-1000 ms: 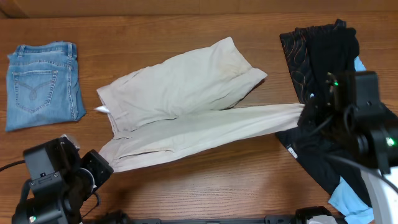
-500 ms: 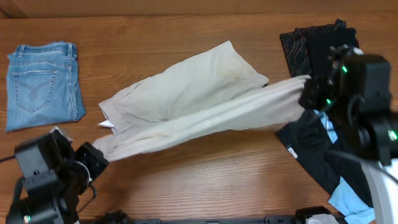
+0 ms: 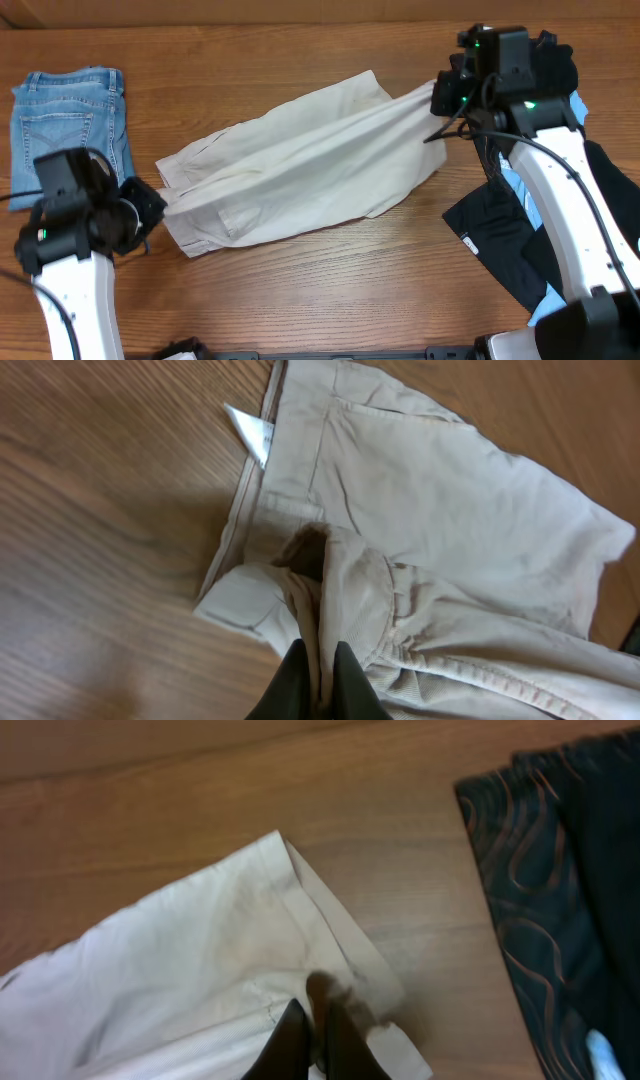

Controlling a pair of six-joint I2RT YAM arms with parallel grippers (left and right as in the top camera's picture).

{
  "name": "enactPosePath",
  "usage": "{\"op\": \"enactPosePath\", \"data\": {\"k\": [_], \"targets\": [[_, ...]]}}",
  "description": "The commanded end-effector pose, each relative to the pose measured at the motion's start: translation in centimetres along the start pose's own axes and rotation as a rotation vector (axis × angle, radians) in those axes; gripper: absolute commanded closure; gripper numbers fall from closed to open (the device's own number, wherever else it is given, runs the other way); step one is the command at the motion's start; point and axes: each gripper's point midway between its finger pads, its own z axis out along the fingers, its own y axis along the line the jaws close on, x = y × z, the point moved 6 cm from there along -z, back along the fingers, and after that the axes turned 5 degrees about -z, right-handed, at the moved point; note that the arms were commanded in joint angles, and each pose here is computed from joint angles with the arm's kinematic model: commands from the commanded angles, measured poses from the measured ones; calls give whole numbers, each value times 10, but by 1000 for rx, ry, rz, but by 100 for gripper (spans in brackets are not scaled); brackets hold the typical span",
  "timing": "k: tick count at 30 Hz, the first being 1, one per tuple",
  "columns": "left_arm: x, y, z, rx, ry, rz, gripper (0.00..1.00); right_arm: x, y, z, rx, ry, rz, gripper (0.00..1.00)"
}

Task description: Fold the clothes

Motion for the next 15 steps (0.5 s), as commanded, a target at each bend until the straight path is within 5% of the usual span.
{"op": "enactPosePath", "data": {"k": [1,15], "targets": [[-28,26,21,-223,-95,-43,96,-28,-40,4,207,-117,11,96],[-75,17,102,-201,-124,-88,95,-42,-18,77,30,-199,-13,96]]}}
